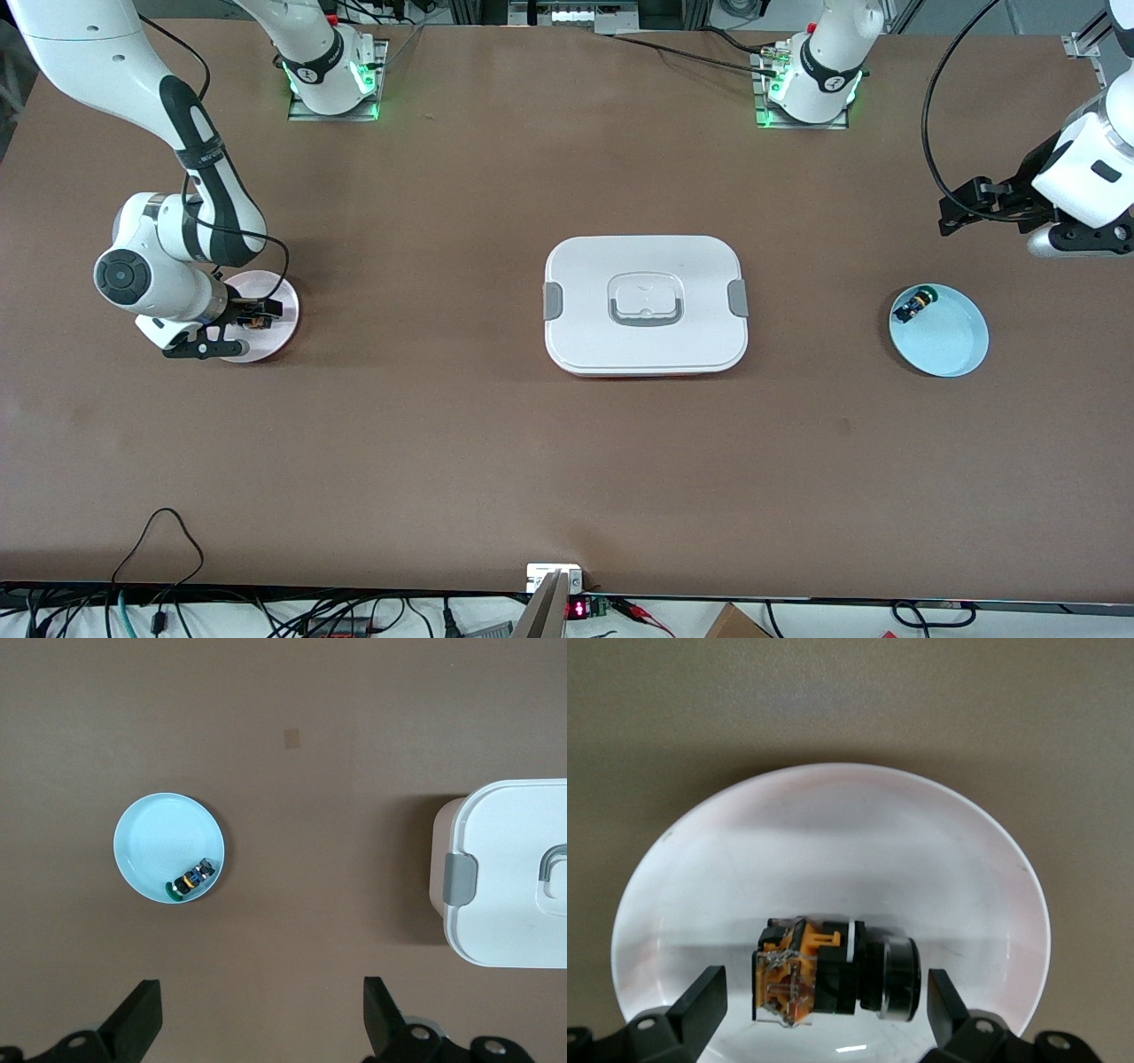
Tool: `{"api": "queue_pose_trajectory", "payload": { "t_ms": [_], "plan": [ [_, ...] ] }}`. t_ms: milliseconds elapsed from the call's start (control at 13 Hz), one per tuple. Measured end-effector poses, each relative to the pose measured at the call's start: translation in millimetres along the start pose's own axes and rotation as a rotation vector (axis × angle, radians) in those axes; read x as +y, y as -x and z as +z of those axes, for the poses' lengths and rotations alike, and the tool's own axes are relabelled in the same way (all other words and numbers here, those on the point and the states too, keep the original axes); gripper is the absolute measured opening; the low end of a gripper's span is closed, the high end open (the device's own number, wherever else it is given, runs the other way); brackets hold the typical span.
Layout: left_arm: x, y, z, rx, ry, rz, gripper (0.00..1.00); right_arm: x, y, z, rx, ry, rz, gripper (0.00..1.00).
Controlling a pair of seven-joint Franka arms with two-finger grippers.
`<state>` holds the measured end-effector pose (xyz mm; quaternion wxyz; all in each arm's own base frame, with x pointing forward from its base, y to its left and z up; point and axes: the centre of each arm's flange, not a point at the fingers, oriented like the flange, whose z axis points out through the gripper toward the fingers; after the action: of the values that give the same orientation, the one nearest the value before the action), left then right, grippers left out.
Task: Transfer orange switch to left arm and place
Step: 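Lower the right gripper and grasp the orange switch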
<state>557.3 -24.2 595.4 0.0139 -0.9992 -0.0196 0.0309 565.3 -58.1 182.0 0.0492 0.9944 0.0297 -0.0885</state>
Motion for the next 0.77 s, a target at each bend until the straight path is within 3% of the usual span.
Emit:
{"api": "queue_pose_trajectory", "payload": {
  "t_ms": [538,615,692,769],
  "plan": [
    [-0.4,0.0,0.0,0.000,0.000,-0.001,1.00,-0.1,1.0,2.5,0.001,0.000,-0.002,0.96],
    [-0.4,0.0,0.0,0.000,0.000,-0.001,1.00,0.1,1.1,2.7,0.001,0.000,-0.007,0.89],
    [-0.4,0.0,0.0,0.000,0.000,-0.001,1.00,0.7,1.3,2.8,0.000,-0.001,-0.017,0.76],
    [-0.4,0.0,0.0,0.000,0.000,-0.001,1.00,1.8,1.5,2.5,0.001,-0.001,-0.032,0.72]
  ]
}}
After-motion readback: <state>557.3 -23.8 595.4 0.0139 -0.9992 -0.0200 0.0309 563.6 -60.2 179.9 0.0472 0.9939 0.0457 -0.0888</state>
